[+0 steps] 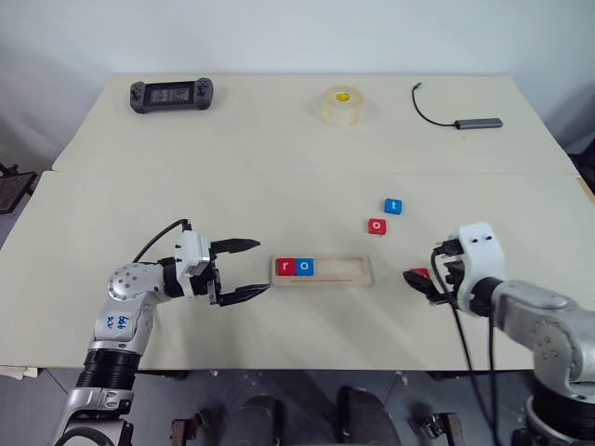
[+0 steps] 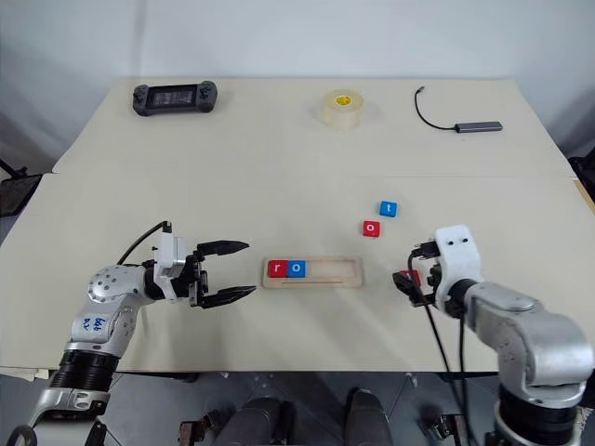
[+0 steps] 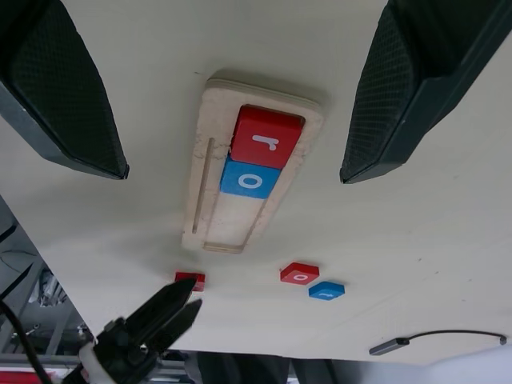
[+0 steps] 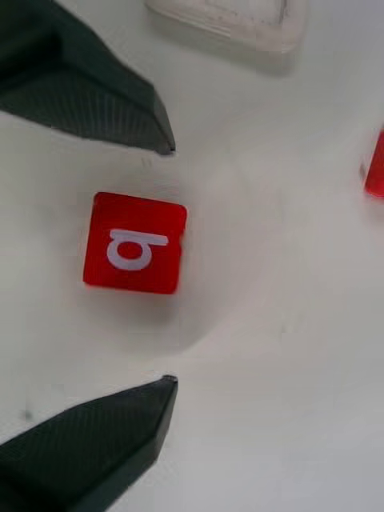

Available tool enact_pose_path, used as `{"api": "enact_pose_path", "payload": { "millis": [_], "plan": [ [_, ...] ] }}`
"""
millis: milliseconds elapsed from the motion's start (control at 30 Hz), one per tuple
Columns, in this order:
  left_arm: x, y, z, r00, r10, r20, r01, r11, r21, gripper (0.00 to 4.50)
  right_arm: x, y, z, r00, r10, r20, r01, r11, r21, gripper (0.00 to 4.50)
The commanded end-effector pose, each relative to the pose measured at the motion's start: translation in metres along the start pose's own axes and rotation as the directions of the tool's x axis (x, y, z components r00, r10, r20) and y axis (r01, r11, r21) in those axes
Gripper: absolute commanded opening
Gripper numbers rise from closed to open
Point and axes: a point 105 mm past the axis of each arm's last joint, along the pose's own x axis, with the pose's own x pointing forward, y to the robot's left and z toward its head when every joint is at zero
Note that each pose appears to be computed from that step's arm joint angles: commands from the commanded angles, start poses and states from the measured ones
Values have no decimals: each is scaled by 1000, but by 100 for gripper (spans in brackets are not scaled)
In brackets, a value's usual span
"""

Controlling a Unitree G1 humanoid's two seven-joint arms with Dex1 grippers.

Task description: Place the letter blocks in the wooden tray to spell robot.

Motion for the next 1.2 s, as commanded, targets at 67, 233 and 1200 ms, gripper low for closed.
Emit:
{"api": "enact_pose_path", "payload": {
  "millis": [67, 233, 1200],
  "plan": [
    [-6, -1, 11, 1000, 9, 4, -9, 999, 54, 450, -11, -2, 17, 965, 261, 32, -235, 911, -338, 445],
    [-4, -7, 16, 999, -28, 16, 27, 999, 39, 450, -11, -5, 12, 858, 509, -70, -441, 660, -608, 445],
    [-9, -14, 23, 1000, 5, 5, -5, 999, 42, 450, 24, 34, 57, 632, 734, -249, -653, 332, -680, 147]
  ]
}}
